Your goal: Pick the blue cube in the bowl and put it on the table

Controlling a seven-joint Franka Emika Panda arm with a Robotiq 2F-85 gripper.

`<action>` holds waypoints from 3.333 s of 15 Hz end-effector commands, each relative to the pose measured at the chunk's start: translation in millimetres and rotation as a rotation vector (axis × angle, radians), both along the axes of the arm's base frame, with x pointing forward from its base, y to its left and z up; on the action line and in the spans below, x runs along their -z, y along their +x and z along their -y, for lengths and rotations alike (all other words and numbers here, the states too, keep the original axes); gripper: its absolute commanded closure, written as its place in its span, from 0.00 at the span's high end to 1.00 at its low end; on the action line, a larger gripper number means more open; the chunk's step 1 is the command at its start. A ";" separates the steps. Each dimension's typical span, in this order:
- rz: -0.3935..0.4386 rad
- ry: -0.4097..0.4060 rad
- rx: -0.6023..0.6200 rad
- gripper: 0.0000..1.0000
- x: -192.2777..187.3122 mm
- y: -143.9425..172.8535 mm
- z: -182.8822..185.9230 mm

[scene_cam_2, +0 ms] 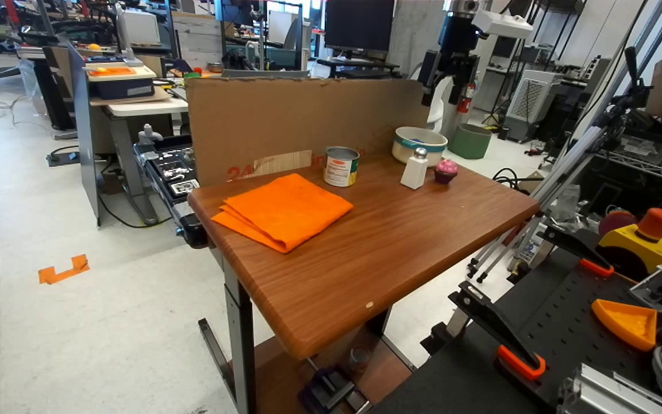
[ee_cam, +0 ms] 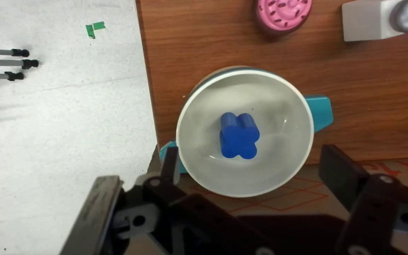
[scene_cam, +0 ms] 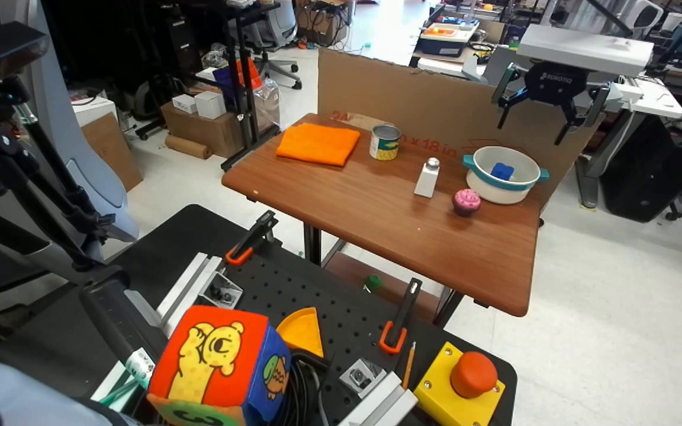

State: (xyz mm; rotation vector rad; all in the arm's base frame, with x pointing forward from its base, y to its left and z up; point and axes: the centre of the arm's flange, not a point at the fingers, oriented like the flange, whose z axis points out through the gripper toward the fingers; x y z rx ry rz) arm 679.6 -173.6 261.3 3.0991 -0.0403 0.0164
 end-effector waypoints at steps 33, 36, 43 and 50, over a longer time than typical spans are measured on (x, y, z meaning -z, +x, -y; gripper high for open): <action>-0.210 -0.091 0.047 0.27 95.0 64.8 -15.4; -0.204 -0.097 0.014 0.16 79.4 56.7 -26.8; -0.199 -0.180 -0.199 0.16 8.4 -11.9 -62.8; -0.114 -0.155 -0.335 0.16 -37.0 -62.4 -105.0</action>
